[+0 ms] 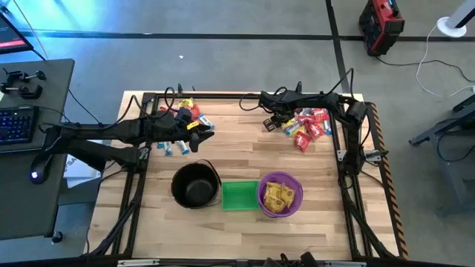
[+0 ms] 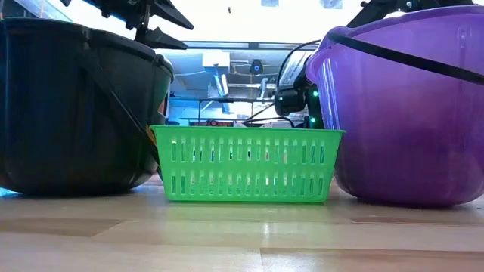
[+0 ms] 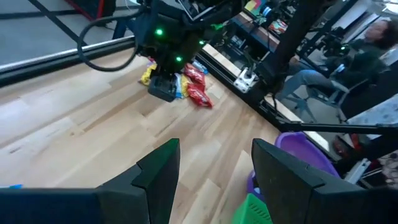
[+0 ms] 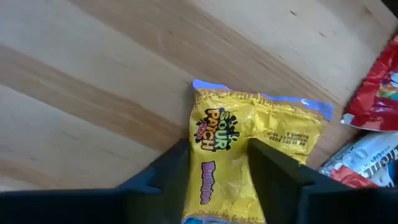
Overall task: Sort candy by brand, put in halloween buckets
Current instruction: Put the yellow candy into the violet bucket
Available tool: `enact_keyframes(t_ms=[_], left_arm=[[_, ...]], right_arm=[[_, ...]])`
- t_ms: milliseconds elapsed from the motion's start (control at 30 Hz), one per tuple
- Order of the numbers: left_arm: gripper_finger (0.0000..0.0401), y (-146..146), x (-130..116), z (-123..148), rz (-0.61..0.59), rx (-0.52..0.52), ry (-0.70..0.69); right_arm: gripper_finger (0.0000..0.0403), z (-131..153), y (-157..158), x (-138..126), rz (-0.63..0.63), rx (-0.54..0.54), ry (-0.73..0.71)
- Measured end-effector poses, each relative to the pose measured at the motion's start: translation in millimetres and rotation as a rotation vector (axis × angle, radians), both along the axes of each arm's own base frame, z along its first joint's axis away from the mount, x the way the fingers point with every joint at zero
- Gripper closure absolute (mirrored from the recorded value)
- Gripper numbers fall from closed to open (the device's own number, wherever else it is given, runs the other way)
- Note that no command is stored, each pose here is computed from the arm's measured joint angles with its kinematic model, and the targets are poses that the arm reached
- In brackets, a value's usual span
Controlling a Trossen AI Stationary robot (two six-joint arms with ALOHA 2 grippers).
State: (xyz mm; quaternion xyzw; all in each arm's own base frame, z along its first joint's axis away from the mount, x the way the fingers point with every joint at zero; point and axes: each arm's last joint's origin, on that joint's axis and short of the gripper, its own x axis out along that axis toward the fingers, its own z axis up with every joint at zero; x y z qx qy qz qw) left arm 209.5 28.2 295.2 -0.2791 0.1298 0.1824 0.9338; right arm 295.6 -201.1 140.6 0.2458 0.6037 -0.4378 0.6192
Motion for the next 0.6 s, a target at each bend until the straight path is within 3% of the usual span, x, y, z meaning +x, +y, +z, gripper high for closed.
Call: enact_keyframes(t_ms=[167, 433, 600], left_arm=[[0.0211, 0.6, -0.2, 0.1, 0.006, 0.036, 0.010], [0.0211, 3.5, -0.7, 0.1, 0.006, 0.110, 0.033], [0.0211, 9.4, -1.7, 0.1, 0.033, 0.113, 0.036]], right_arm=[[0.0382, 6.3, 6.1, 2.9, 0.032, -0.008, -0.014], [0.0397, 78.6, 28.3, -4.6, 0.081, -0.097, -0.212], [0.0399, 118.7, 47.0, -16.8, 0.192, 0.077, -0.444]])
